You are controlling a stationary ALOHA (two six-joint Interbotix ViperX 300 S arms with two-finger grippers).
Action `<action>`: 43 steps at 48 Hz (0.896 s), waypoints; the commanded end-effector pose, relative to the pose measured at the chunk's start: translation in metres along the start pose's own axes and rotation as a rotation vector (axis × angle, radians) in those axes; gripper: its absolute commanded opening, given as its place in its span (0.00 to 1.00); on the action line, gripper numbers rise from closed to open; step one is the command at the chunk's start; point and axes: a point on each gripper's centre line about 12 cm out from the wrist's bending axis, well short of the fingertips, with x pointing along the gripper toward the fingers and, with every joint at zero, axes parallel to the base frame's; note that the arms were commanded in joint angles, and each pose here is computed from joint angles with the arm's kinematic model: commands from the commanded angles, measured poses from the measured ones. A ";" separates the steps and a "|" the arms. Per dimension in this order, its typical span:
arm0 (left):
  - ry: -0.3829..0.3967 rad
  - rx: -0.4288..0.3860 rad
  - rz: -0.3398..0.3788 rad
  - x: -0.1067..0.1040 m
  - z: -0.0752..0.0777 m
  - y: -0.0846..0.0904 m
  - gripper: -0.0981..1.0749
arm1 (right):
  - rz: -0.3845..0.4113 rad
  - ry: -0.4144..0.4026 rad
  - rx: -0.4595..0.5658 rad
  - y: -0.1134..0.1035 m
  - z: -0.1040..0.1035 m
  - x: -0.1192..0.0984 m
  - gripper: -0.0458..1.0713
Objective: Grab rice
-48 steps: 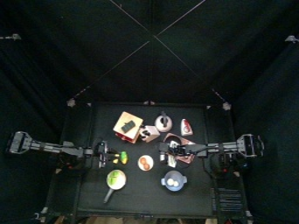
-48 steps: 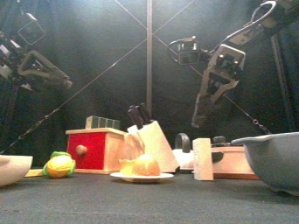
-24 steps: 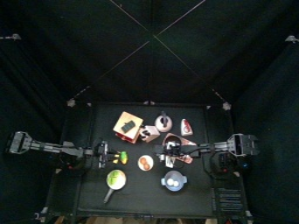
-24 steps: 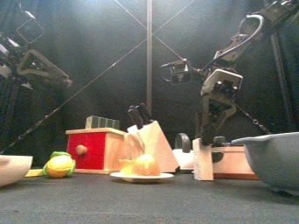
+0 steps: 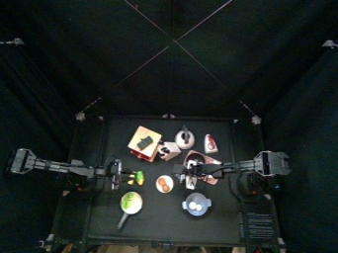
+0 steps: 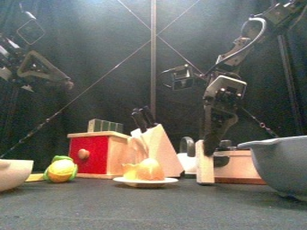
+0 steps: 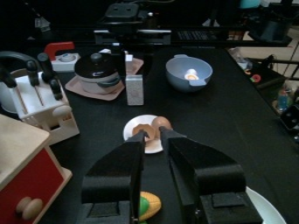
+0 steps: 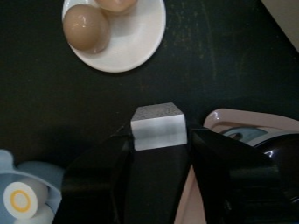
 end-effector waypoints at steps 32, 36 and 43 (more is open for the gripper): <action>-0.005 -0.003 0.002 -0.002 -0.001 0.000 0.63 | 0.044 -0.138 0.039 0.011 0.032 -0.019 0.62; -0.005 -0.003 0.002 -0.002 -0.001 0.000 0.63 | 0.044 -0.135 0.039 0.011 0.031 -0.019 0.62; -0.005 -0.003 0.004 -0.002 -0.001 0.001 0.63 | 0.049 -0.143 0.045 0.012 0.032 -0.022 0.62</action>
